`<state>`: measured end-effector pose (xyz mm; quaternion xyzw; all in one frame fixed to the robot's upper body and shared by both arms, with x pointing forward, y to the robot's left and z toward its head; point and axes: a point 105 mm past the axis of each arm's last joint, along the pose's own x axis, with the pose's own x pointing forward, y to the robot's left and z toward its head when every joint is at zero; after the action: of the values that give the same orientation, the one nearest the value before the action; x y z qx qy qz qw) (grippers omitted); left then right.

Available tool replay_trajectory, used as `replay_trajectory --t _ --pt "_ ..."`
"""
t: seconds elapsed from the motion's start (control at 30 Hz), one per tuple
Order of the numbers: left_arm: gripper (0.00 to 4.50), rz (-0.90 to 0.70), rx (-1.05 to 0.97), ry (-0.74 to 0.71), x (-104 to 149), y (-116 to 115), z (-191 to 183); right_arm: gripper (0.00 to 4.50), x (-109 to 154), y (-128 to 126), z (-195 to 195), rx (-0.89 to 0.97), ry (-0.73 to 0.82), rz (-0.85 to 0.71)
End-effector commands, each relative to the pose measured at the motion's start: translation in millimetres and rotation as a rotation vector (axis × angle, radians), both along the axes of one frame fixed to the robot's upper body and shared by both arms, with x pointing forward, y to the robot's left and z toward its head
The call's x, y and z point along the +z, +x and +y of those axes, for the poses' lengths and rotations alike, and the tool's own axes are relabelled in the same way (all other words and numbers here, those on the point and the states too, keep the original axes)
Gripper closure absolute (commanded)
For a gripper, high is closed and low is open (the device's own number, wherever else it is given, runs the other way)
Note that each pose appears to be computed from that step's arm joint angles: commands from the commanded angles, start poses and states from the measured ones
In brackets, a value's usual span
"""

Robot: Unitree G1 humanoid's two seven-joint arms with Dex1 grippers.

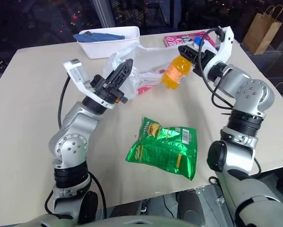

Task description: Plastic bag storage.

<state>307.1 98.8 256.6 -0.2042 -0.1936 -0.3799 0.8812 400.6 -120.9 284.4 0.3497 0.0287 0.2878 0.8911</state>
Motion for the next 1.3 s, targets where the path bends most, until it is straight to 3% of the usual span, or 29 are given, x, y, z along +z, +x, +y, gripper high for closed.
replay_trajectory --t 0.03,0.2,0.37,0.57,0.7,0.93,1.13,1.3 --pt "4.5 -0.028 -0.019 -0.011 7 -11 1 1.72 31 -1 -6 -0.051 0.124 -0.043" --pt "4.5 0.005 -0.067 -0.02 0 -15 2 1.72 30 9 13 -0.051 0.307 0.066" --pt "4.5 0.013 -0.106 -0.008 -4 -16 -4 1.72 26 12 40 0.002 0.366 0.129" --pt "4.5 0.008 -0.109 -0.051 -1 -11 -6 1.72 -16 13 90 0.092 0.356 0.286" --pt "4.5 0.006 -0.098 -0.097 1 -9 -5 1.72 -26 10 117 0.162 0.386 0.345" --pt "4.5 0.011 -0.08 -0.171 3 -8 0 1.72 -48 3 149 0.23 0.305 0.399" --pt "4.5 -0.003 -0.002 -0.315 15 -1 19 1.72 -73 2 152 0.223 0.2 0.396" --pt "4.5 -0.008 0.081 -0.379 18 6 36 1.72 -70 0 148 0.242 0.201 0.352"
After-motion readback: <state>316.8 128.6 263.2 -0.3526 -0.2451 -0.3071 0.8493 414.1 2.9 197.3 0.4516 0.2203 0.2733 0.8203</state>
